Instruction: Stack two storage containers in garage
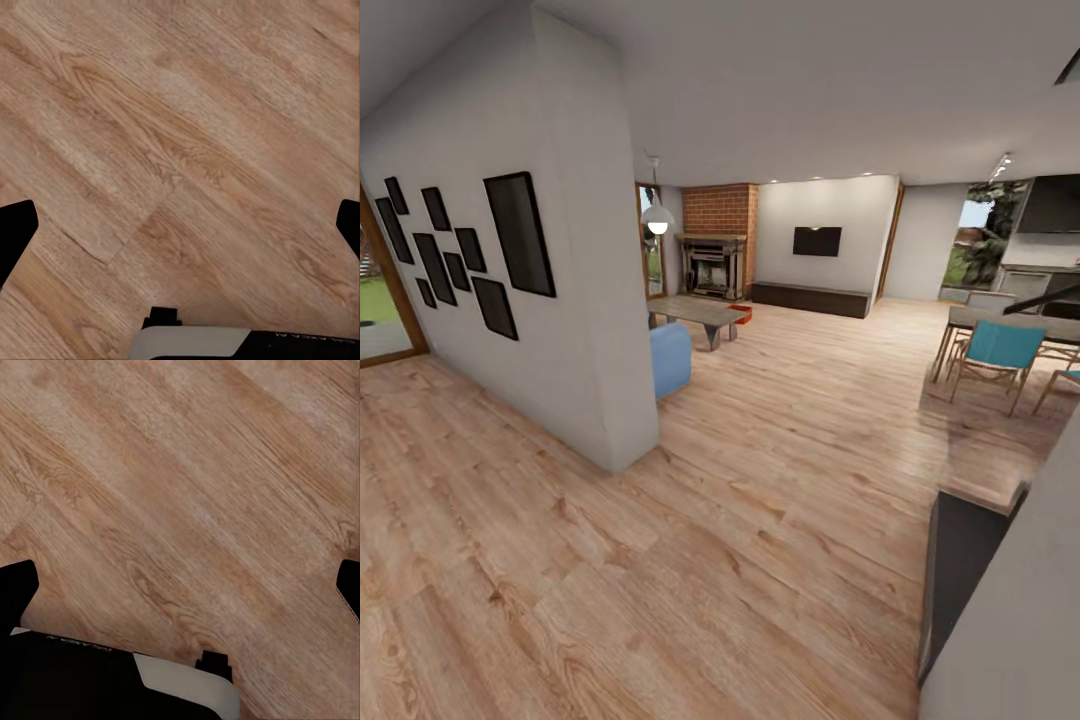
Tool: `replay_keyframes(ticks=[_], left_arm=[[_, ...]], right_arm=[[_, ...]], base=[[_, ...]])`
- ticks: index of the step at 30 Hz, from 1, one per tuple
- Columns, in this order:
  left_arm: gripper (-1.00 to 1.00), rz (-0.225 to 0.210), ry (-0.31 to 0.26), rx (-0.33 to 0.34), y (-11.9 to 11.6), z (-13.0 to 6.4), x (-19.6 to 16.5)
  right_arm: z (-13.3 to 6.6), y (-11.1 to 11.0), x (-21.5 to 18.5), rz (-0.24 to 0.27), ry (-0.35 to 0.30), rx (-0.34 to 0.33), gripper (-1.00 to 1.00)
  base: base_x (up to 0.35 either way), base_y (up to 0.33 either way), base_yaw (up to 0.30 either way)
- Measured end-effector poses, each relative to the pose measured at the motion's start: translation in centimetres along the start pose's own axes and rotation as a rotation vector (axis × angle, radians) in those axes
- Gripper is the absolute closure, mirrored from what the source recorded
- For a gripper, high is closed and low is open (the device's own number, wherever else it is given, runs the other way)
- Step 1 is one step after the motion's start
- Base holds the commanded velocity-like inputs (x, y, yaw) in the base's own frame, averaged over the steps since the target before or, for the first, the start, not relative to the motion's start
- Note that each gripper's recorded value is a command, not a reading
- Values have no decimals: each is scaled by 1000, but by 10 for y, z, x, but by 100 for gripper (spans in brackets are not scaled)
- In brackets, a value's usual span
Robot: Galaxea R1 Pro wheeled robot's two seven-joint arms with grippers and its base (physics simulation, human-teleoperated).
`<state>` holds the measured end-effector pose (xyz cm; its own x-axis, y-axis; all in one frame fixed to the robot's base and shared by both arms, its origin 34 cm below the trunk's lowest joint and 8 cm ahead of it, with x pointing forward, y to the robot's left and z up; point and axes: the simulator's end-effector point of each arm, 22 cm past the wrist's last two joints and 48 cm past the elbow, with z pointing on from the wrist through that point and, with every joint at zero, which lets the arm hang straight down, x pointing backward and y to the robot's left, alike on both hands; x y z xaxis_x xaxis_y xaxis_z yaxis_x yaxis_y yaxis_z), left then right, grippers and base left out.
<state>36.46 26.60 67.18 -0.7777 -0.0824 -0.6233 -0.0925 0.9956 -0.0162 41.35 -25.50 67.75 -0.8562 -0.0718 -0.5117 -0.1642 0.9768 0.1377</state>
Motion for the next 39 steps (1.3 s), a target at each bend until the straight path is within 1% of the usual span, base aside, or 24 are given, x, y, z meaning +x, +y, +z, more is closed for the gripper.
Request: replay_keyframes(ticks=[4,15,23,28,39], left_arm=[[-100,0,0,1,0,0,0],[-100,0,0,1,0,0,0],[-100,0,0,1,0,0,0],[-100,0,0,1,0,0,0],[-100,0,0,-1,1,0,0]], right_arm=[[0,0,0,0,0,0,-100],[0,0,0,0,0,0,-100],[0,0,0,0,0,0,-100],[0,0,0,0,0,0,-100],[0,0,0,0,0,0,-100]], base=[[322,0,-96],[322,0,-255],[322,15,-192],[322,62,-101],[322,4,-8]])
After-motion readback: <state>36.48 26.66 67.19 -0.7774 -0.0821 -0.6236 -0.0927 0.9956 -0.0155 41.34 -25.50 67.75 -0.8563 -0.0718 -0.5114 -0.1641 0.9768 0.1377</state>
